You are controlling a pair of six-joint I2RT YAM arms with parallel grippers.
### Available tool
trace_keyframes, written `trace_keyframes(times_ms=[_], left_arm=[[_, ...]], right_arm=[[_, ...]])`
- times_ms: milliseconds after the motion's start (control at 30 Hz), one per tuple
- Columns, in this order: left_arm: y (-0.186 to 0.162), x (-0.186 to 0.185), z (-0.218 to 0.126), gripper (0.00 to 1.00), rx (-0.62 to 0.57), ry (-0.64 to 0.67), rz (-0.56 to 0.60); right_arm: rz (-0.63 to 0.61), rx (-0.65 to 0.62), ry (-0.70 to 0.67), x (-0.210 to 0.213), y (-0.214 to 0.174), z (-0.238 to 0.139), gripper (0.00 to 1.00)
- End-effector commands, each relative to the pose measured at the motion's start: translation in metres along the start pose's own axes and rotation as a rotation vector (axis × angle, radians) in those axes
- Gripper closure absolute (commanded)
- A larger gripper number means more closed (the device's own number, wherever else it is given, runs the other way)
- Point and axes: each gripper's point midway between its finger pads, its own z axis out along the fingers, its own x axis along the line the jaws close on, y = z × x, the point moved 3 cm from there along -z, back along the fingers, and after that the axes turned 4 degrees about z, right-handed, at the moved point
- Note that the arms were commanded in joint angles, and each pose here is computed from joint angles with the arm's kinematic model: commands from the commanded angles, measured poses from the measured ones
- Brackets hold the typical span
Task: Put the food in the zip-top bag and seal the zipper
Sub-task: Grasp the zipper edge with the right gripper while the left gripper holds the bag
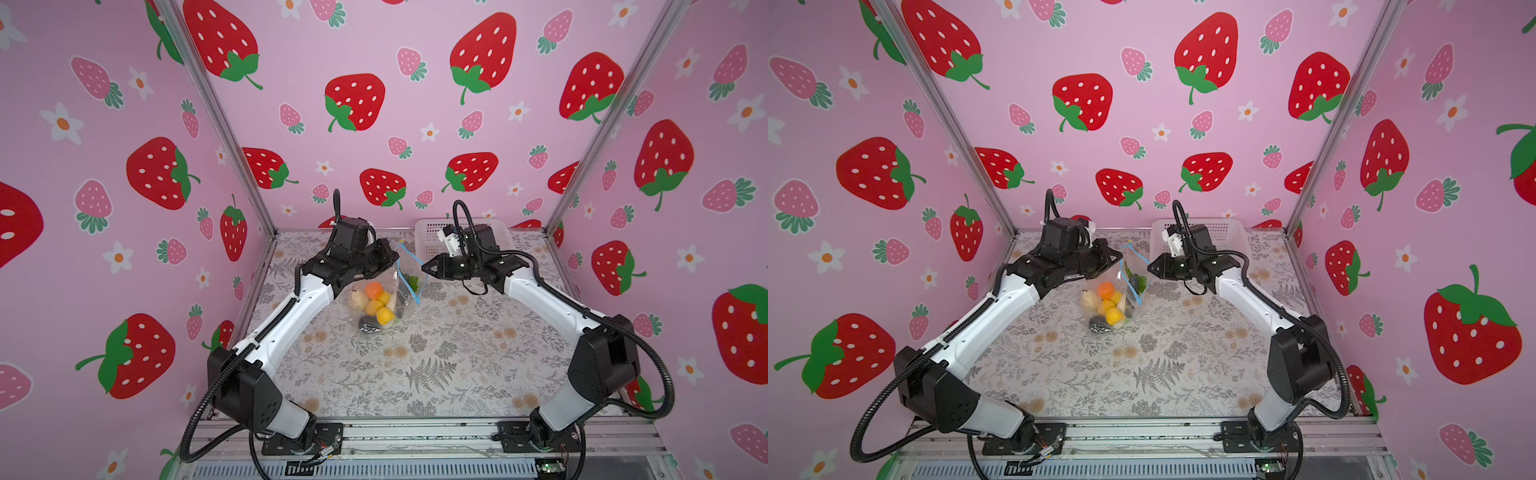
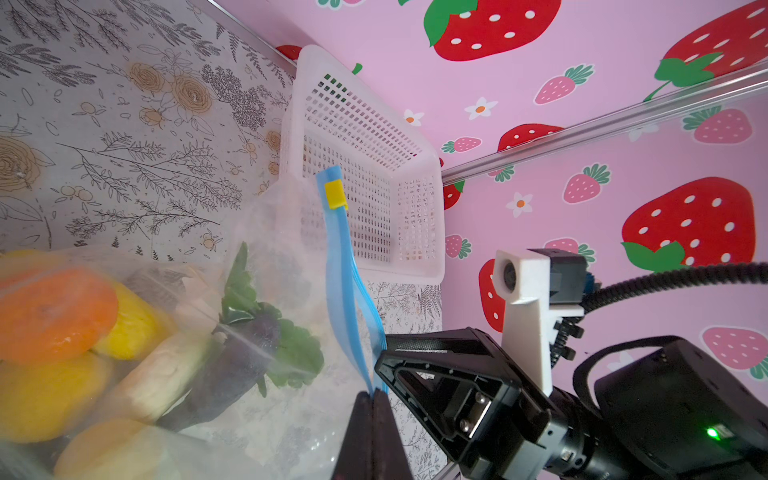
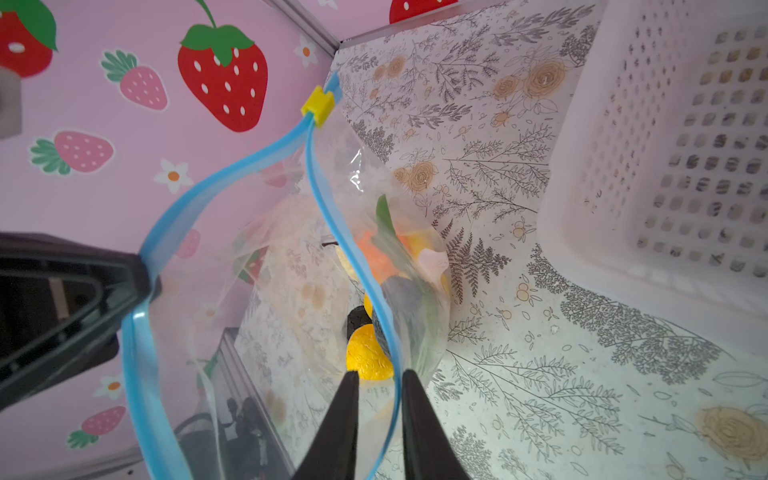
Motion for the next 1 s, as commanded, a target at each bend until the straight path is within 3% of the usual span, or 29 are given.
trace_keyframes(times_ms=[0,267,967], left_arm=[[0.006,-0.008,-0.011,1.00,-0.028,-0.007,0.011],[0.007,-0.009,-0.014,1.00,-0.034,-0.007,0.015],[0.008,-0.018,-0.054,1.00,-0.102,0.002,0.051]], right_arm=[[-0.012,0.005,0.008,0.003,-0.001,0.001,0.83],[-0.011,0.000,-0.012,0.004,0.000,0.002,1.00],[-0.202,-0.109,0.071,0.088,0.046,-0.015,1.00]])
